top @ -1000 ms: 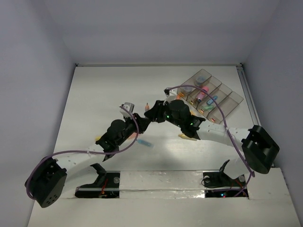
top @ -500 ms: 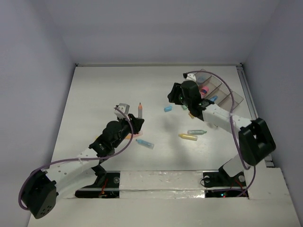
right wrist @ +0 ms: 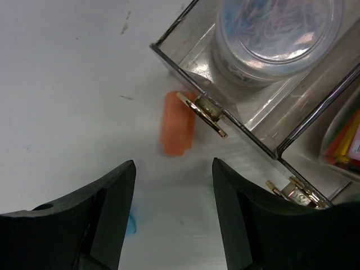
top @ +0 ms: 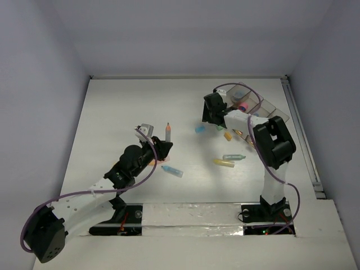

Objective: Sort the stationery into containers
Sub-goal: Close the pen cap on the pen.

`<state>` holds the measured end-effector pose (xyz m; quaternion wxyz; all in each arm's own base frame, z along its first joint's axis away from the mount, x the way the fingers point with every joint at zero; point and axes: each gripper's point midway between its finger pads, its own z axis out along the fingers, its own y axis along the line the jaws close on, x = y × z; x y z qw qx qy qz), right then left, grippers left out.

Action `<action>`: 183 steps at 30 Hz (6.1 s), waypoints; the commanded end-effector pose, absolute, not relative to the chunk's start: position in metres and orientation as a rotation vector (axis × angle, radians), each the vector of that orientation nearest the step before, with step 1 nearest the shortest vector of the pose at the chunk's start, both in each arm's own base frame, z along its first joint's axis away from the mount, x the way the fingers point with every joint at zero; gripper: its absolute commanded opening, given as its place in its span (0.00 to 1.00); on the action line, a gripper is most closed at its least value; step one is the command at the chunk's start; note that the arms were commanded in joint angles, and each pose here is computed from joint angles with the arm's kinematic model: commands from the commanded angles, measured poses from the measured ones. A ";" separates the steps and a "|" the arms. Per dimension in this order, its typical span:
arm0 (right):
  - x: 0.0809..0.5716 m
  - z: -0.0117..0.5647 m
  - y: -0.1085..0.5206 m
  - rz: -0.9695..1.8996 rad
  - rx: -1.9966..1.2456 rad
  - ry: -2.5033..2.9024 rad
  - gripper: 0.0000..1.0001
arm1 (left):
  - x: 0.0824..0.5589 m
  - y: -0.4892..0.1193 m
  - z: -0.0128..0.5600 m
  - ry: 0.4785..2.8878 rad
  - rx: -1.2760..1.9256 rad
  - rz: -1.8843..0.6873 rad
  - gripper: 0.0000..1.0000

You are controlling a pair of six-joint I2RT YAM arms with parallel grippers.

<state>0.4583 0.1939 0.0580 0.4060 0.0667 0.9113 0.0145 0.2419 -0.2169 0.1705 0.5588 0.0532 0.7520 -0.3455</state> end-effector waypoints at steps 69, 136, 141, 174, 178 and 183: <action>0.319 0.236 0.329 1.003 0.012 1.799 0.19 | 0.241 -0.295 0.197 1.709 0.148 -1.111 0.00; 0.210 0.203 0.346 1.041 -0.484 1.858 0.09 | 0.235 -0.277 0.311 1.423 0.185 -1.053 0.00; 0.195 0.212 0.355 1.165 -0.507 1.844 0.09 | 0.230 -0.264 0.336 1.353 0.155 -1.055 0.00; 0.175 0.124 0.343 1.000 -0.473 2.191 0.04 | 0.246 -0.235 0.447 1.146 0.102 -0.944 0.00; 0.186 0.119 0.325 0.876 -0.418 2.205 0.04 | 0.250 -0.239 0.454 1.138 0.126 -0.967 0.00; 0.193 0.127 0.318 0.865 -0.326 2.175 0.08 | 0.252 -0.247 0.426 1.185 0.136 -0.993 0.00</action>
